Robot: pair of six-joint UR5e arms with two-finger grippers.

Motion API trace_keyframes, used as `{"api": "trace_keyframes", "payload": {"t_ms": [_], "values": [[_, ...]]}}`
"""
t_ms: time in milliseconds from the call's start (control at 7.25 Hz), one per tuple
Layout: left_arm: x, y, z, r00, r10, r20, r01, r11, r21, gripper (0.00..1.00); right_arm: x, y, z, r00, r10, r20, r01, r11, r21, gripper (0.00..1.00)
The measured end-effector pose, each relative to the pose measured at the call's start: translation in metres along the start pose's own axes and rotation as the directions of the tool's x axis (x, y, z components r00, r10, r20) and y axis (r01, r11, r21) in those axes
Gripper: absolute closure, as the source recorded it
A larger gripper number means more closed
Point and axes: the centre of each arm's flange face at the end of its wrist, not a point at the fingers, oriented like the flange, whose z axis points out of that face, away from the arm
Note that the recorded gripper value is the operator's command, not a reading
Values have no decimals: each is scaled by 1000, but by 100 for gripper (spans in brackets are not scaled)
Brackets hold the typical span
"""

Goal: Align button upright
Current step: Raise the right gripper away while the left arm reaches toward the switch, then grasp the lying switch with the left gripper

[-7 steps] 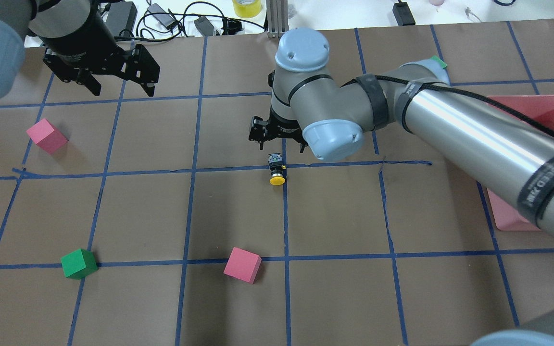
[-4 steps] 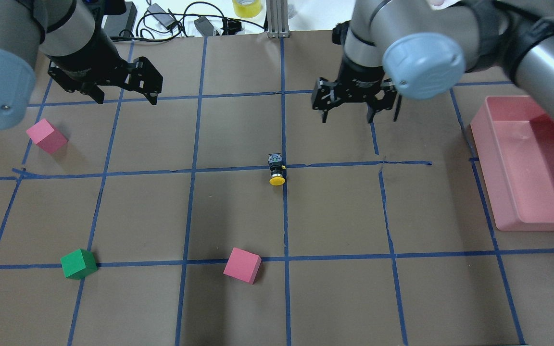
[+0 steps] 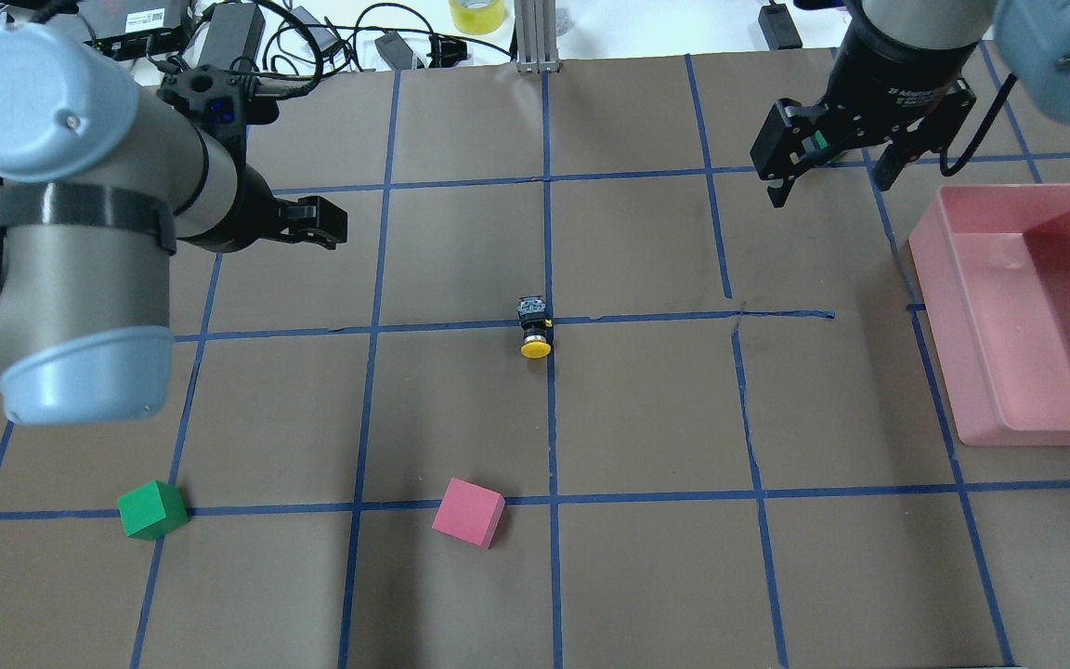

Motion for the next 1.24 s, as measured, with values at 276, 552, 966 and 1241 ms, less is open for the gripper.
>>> {"api": "trace_keyframes", "payload": {"t_ms": [276, 552, 966, 1241], "values": [[32, 41, 31, 999, 37, -13, -36, 994, 105, 0, -6, 11, -9, 1000, 8, -3, -8, 1000, -1, 0], [62, 70, 64, 998, 60, -25, -54, 982, 182, 0, -28, 13, -6, 1000, 5, -7, -5, 1000, -14, 0], [108, 95, 113, 996, 29, -87, -8, 972, 234, 0, -35, 9, 0, 1000, -9, -10, 9, 1000, -15, 0], [135, 108, 145, 992, -21, -123, 49, 974, 223, 2, -36, 7, 1, 1000, -10, -4, 10, 1000, 3, 0]]}}
